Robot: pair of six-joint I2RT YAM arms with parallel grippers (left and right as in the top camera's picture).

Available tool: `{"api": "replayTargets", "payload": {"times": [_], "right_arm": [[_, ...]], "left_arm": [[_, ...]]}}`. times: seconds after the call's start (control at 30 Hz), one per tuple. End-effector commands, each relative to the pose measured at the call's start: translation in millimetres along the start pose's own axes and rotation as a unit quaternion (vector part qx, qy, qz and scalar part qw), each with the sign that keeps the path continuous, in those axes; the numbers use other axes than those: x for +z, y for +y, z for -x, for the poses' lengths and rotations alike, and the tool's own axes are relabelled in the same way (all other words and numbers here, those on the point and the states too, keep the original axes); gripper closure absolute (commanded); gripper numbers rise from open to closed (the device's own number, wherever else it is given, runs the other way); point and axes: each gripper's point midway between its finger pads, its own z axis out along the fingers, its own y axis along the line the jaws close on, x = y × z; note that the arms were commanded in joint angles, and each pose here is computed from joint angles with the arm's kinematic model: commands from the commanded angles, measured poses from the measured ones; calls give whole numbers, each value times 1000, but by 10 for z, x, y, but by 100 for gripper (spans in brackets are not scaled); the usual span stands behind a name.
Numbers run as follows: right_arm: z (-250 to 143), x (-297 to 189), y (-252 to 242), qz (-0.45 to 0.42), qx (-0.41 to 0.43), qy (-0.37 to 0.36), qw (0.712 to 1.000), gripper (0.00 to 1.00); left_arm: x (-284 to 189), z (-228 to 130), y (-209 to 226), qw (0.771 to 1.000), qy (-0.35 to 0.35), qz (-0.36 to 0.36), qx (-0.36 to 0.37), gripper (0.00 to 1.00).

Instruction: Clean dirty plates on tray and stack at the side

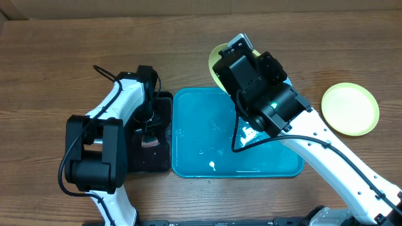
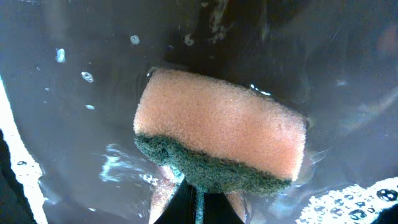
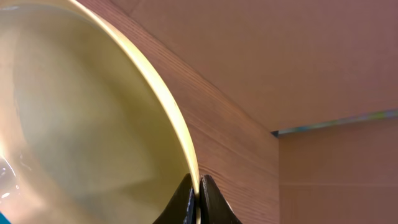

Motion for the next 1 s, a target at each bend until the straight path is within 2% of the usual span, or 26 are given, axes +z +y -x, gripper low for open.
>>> {"api": "replayTargets", "payload": {"times": [0.0, 0.37, 0.87, 0.97], "right_arm": [[41, -39, -128, -30, -8, -3, 1000, 96], [137, -72, -254, -68, -35, -14, 997, 96], [324, -463, 40, -75, -62, -60, 993, 96], [260, -495, -87, -122, -54, -44, 990, 96]], "left_arm": [[1, -46, -45, 1000, 1, -8, 15, 96], [2, -48, -44, 1000, 2, -7, 15, 96], [2, -46, -46, 1000, 1, -8, 15, 96], [2, -47, -45, 1000, 1, -8, 15, 96]]}}
